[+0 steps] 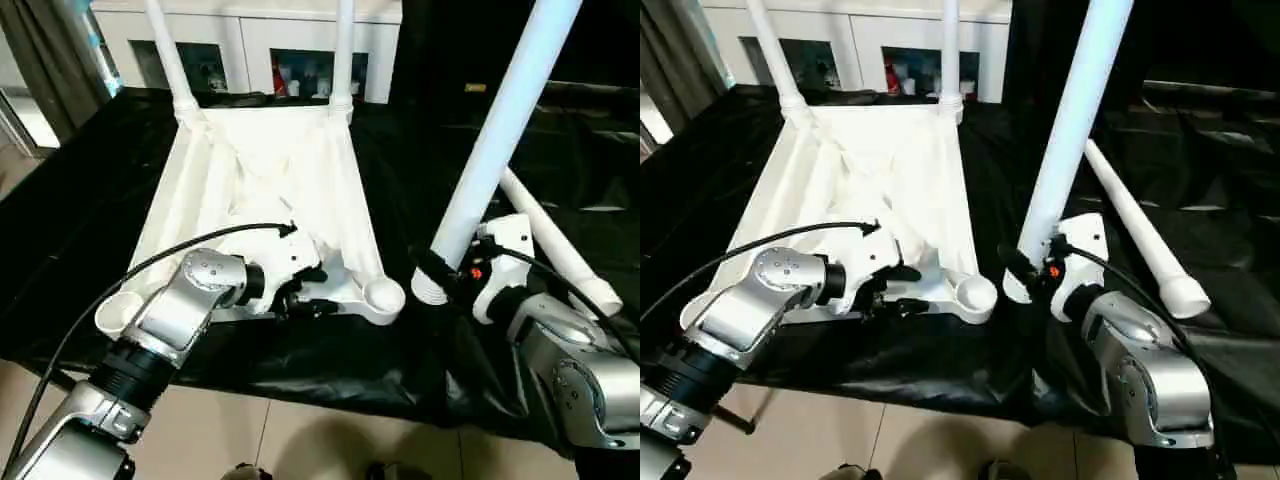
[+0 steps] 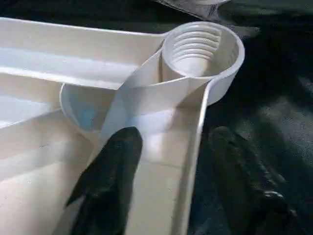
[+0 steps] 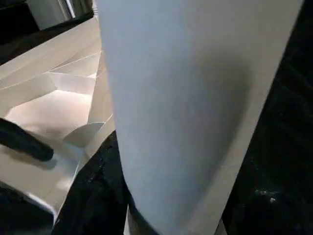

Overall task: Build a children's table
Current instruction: Insert table leg to table base

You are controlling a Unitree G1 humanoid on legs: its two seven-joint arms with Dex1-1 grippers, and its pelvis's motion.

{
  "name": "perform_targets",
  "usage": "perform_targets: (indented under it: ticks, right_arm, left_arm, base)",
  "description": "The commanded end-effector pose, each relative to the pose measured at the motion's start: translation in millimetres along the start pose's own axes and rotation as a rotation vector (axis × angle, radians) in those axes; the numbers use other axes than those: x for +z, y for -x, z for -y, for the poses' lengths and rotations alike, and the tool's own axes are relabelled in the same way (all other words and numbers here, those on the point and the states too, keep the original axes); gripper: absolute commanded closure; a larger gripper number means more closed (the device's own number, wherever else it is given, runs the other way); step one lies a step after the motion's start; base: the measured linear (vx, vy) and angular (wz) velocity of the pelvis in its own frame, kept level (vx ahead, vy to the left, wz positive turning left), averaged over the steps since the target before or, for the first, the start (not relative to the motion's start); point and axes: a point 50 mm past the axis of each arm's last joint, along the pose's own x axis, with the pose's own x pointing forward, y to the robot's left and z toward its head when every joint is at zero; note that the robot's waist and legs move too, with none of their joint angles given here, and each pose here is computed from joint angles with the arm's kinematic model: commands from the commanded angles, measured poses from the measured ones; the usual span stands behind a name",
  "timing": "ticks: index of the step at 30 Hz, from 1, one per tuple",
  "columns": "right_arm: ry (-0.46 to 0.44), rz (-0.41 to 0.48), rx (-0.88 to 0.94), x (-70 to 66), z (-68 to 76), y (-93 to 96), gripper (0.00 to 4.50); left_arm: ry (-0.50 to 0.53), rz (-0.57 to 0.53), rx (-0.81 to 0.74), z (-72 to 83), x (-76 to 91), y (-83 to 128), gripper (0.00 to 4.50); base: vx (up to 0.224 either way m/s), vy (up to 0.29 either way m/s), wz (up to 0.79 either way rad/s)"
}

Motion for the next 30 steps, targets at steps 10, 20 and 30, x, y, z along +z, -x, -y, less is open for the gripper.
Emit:
perform_targets:
  ticks: [10,20,30]
  right_arm:
    - [0.017,0.011,0.022,5.6,-2.6,-5.0,2.55]
    - [0.023,0.012,0.032,7.2,-3.0,-6.9,2.55]
    - [0.027,-0.006,0.065,5.7,-6.4,-10.9,2.55]
  left_arm:
    - [-0.048,-0.056,-0.066,-5.5,-7.1,7,2.96]
    - [-0.058,-0.069,-0.074,-9.7,-9.7,9,3.74]
    - [-0.067,-0.066,-0.082,-5.7,-13.0,2,4.50]
  base:
    - [0.000,0.000,0.00]
    - [0.000,0.000,0.00]
    - [0.000,0.000,0.00]
